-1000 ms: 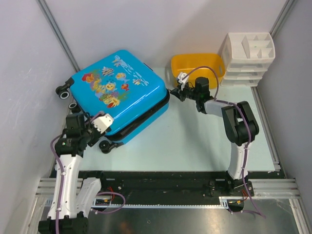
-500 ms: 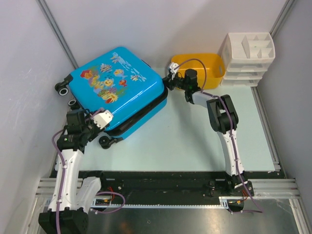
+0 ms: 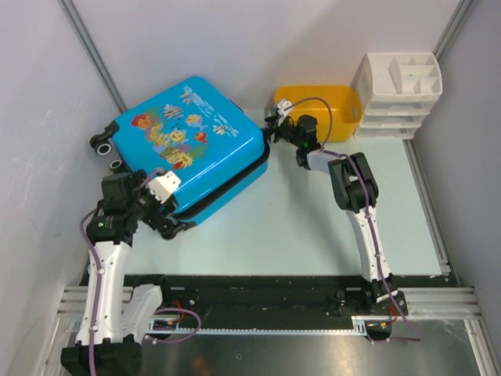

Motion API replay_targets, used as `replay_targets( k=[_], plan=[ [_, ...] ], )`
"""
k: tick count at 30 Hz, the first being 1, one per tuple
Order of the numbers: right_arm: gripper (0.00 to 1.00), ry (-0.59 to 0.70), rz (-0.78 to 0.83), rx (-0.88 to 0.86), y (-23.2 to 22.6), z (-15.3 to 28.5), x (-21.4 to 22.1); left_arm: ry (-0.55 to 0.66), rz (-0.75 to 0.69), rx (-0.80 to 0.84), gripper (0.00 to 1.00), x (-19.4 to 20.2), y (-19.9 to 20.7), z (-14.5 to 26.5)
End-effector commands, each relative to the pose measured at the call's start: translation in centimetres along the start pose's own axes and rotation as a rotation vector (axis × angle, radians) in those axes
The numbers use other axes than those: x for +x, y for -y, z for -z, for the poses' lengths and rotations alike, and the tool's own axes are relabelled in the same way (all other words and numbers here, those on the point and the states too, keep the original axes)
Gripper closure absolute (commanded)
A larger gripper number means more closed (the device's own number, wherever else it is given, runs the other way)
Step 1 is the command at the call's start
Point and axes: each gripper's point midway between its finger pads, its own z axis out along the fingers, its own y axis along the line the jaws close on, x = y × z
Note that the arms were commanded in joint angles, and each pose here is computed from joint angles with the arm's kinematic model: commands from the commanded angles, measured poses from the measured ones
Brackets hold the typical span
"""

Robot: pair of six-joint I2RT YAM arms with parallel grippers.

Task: Open, take out, and arrange the luggage

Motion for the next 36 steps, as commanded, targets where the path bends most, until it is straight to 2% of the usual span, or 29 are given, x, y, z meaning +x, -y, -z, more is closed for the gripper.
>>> replay_targets(
  k=[1, 3, 6, 7, 10, 11, 12, 13, 14, 15, 16, 17, 18, 20, 21, 22, 23, 24, 25, 28, 30, 31, 34, 36],
  plan=[
    [0.19, 0.013, -0.030, -0.108, -3.6, 0.9, -4.8, 0.340, 0.078, -0.034, 0.00, -8.7, -2.0, 4.6],
    [0.10, -0.032, -0.063, -0.144, -5.3, 1.5, -3.6, 0.456, 0.132, 0.006, 0.00, -11.6, -1.8, 7.0],
    [0.09, -0.076, -0.092, -0.198, -7.9, 2.1, -2.4, 0.610, 0.128, 0.071, 0.00, -14.6, -0.7, 9.8],
    [0.09, -0.082, -0.097, -0.212, -8.4, 2.3, -2.3, 0.626, 0.219, 0.080, 0.00, -15.1, -0.9, 10.2],
    [0.10, -0.127, -0.154, -0.256, -10.8, 2.7, -1.2, 0.580, 0.497, -0.144, 0.00, -15.9, -7.8, 9.8],
    [0.10, -0.144, -0.171, -0.268, -11.5, 3.0, -0.6, 0.472, 0.601, -0.235, 0.00, -14.5, -10.5, 7.5],
    [0.10, -0.164, -0.189, -0.292, -12.5, 3.3, -0.1, 0.427, 0.669, -0.280, 0.00, -14.0, -12.2, 6.6],
    [0.10, -0.163, -0.190, -0.304, -13.2, 3.5, -0.6, 0.450, 0.747, -0.316, 0.00, -15.0, -14.3, 7.3],
    [0.11, -0.174, -0.200, -0.313, -13.8, 3.8, -0.5, 0.390, 0.799, -0.293, 0.00, -14.6, -15.3, 4.5],
    [0.11, -0.207, -0.227, -0.328, -14.7, 4.7, 0.6, 0.377, 0.837, -0.323, 0.00, -14.4, -16.7, 4.0],
    [0.12, -0.209, -0.229, -0.345, -15.6, 5.0, 0.0, 0.424, 0.900, -0.349, 0.00, -16.0, -18.7, 4.7],
    [0.13, -0.225, -0.260, -0.353, -16.3, 5.5, 0.0, 0.413, 0.925, -0.364, 0.00, -16.2, -19.9, 3.7],
    [0.13, -0.266, -0.291, -0.370, -17.5, 6.6, 1.0, 0.366, 0.980, -0.384, 0.00, -15.7, -21.2, 1.1],
    [0.14, -0.273, -0.296, -0.397, -19.1, 7.5, 0.1, 0.409, 1.005, -0.491, 0.00, -17.0, -25.4, 1.0],
    [0.14, -0.302, -0.317, -0.413, -20.1, 8.7, 1.0, 0.361, 1.032, -0.499, 0.00, -16.3, -26.4, -2.4],
    [0.14, -0.303, -0.315, -0.427, -21.0, 9.1, 0.7, 0.407, 1.041, -0.573, 0.00, -17.3, -28.9, -1.5],
    [0.14, -0.293, -0.308, -0.435, -21.4, 9.4, -0.2, 0.418, 1.041, -0.586, 0.00, -17.7, -30.0, -2.3],
    [0.15, -0.302, -0.315, -0.452, -22.1, 10.0, -0.3, 0.371, 1.050, -0.582, 0.00, -16.9, -30.6, -6.1],
    [0.15, -0.325, -0.331, -0.460, -22.8, 10.9, 0.3, 0.424, 1.050, -0.627, 0.00, -18.1, -32.7, -5.3],
    [0.15, -0.353, -0.347, -0.502, -25.2, 12.9, 0.0, 0.414, 1.022, -0.662, 0.00, -18.4, -35.3, -9.8],
    [0.15, -0.348, -0.324, -0.524, -26.2, 13.6, -0.9, 0.446, 0.969, -0.691, 0.00, -19.8, -37.0, -10.3],
    [0.14, -0.355, -0.330, -0.527, -26.5, 14.2, -0.8, 0.385, 0.961, -0.691, 0.00, -18.5, -36.6, -13.9],
    [0.14, -0.343, -0.328, -0.512, -26.4, 14.4, -1.8, 0.351, 0.886, -0.664, 0.00, -18.9, -35.4, -17.8],
    [0.14, -0.347, -0.330, -0.484, -25.6, 14.8, -2.0, 0.322, 0.765, -0.622, 0.01, -19.8, -33.6, -20.2]
  ],
)
